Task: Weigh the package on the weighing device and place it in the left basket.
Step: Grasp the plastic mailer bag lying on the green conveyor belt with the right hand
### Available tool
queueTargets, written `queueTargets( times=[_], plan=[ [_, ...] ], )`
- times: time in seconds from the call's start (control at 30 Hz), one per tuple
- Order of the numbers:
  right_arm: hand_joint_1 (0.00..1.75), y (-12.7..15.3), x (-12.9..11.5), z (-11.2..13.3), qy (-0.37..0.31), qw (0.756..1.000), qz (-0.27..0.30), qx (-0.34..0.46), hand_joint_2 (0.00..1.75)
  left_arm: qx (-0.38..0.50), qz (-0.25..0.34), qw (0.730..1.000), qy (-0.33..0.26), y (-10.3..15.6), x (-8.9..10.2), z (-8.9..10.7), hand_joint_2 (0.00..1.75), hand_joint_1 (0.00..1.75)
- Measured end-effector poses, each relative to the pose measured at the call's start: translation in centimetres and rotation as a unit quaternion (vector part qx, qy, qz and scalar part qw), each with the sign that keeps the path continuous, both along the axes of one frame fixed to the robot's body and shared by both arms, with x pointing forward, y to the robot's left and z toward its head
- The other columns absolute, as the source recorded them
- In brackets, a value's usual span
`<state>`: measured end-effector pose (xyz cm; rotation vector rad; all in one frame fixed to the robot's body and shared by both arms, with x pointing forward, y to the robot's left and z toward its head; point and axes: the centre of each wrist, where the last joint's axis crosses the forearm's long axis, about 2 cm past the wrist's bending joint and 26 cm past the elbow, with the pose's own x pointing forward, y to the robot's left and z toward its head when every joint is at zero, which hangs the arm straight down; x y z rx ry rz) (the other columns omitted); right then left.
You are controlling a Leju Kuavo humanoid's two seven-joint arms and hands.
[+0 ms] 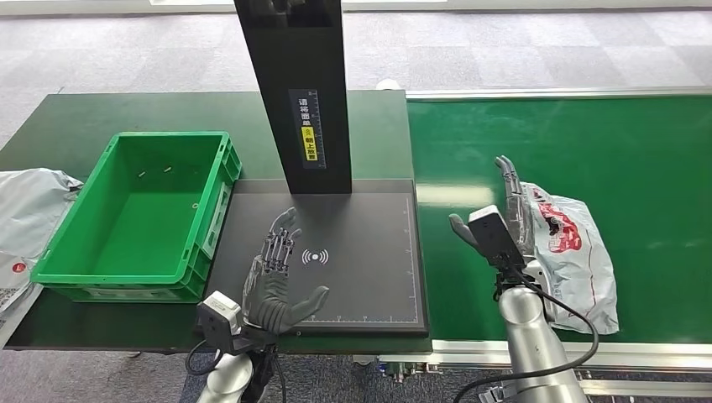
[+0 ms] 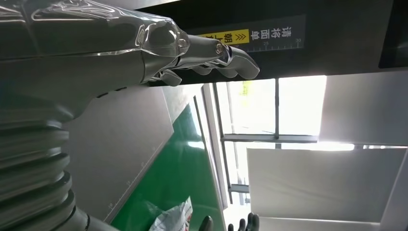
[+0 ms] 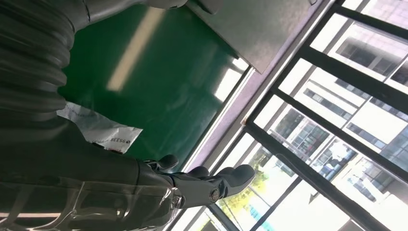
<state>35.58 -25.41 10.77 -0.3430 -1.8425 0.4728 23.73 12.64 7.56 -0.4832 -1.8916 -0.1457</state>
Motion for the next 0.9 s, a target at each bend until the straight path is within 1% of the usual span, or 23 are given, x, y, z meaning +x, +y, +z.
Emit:
queueTargets(
  times=[0.07, 0.23, 0.37, 0.5, 0.67, 0.83, 0.9],
  plan=[
    [0.0, -0.6, 0.9, 0.2, 0.006, 1.0, -0.011, -0.022, 1.75, -0.001, -0.001, 1.0, 0.0, 0.0, 0.0, -0.1, 1.75, 0.0],
    [0.0, -3.5, 4.5, 1.8, 0.029, 0.995, -0.048, -0.077, 1.75, -0.002, -0.013, 1.0, -0.003, -0.6, 0.0, 0.0, 1.75, 0.0],
    [0.0, -5.0, 6.0, 2.2, 0.087, 0.982, -0.102, -0.136, 1.75, -0.002, -0.019, 1.0, -0.001, -0.9, 0.0, -0.1, 1.75, 0.0],
    [0.0, -5.4, 6.1, 1.4, 0.152, 0.959, -0.143, -0.19, 1.75, -0.001, -0.017, 1.0, 0.003, -1.1, 0.0, -0.3, 1.75, 0.0],
    [0.0, -5.3, 5.4, 0.1, 0.206, 0.929, -0.19, -0.242, 1.75, 0.0, -0.013, 1.0, 0.006, -1.1, -0.1, -0.4, 1.75, 0.0],
    [0.0, -5.4, 4.3, -1.6, 0.276, 0.893, -0.206, -0.288, 1.75, 0.002, -0.016, 1.0, 0.009, -1.4, -0.3, -0.4, 1.75, 0.0],
    [0.0, -5.3, 4.0, -2.1, 0.293, 0.885, -0.206, -0.298, 1.75, 0.004, -0.017, 1.0, 0.011, -1.4, -0.3, -0.5, 1.75, 0.0]
  ],
)
